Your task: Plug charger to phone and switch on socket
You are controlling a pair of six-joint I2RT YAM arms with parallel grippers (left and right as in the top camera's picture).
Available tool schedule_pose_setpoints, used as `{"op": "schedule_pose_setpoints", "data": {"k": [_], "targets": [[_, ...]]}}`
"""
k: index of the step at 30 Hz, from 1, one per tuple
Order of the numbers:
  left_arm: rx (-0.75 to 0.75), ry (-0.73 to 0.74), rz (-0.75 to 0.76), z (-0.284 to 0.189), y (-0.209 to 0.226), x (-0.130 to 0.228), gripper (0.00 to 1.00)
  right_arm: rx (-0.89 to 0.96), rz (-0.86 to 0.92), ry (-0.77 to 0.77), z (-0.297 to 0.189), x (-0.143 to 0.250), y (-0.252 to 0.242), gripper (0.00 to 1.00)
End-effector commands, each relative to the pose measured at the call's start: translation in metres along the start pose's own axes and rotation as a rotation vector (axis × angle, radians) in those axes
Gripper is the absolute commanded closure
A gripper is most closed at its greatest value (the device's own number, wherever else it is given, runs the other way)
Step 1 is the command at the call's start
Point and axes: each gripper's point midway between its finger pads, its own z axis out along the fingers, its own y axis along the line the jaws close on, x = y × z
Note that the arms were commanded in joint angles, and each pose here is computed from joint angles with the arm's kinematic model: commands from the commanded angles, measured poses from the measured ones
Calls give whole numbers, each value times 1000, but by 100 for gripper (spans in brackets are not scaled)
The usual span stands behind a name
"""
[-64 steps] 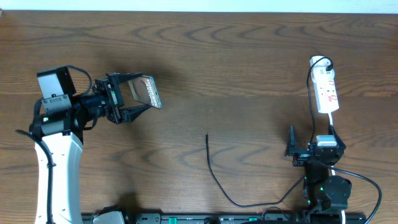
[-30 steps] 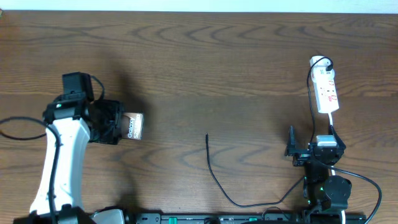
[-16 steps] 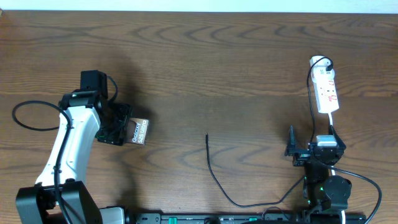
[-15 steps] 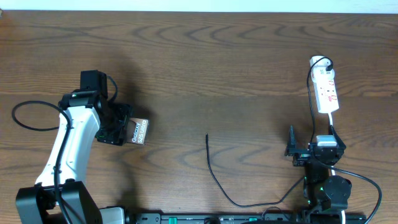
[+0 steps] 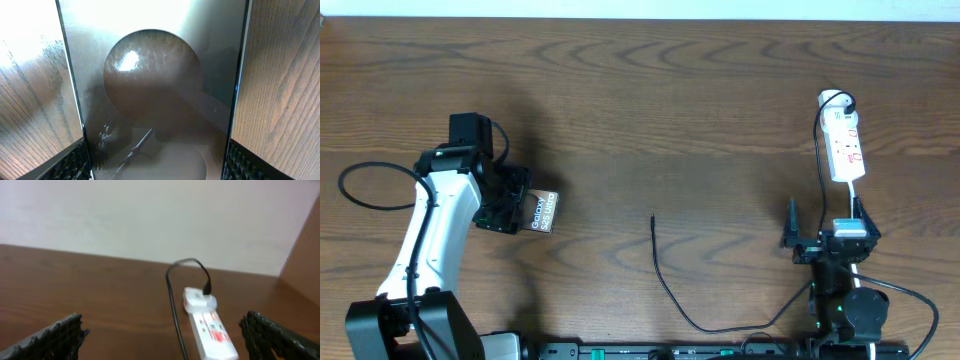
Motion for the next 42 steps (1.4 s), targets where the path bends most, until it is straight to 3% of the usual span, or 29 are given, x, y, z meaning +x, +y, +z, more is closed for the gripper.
{"op": "schedule_pose_setpoints", "data": {"k": [1, 11, 22, 33, 42], "targets": [[21, -1, 19, -4, -6, 0, 92, -101, -10, -64, -1, -15, 17, 1], [31, -4, 20, -4, -9, -1, 92, -220, 110, -118, -9, -52, 33, 1], [38, -3, 22, -5, -10, 0, 93, -502, 156, 102, 21, -83, 73, 1], [38, -4, 22, -5, -10, -1, 93, -1045, 367, 352, 74, -63, 140, 1], [39, -4, 21, -5, -11, -1, 93, -1163, 638, 490, 108, -17, 164, 1]]}}
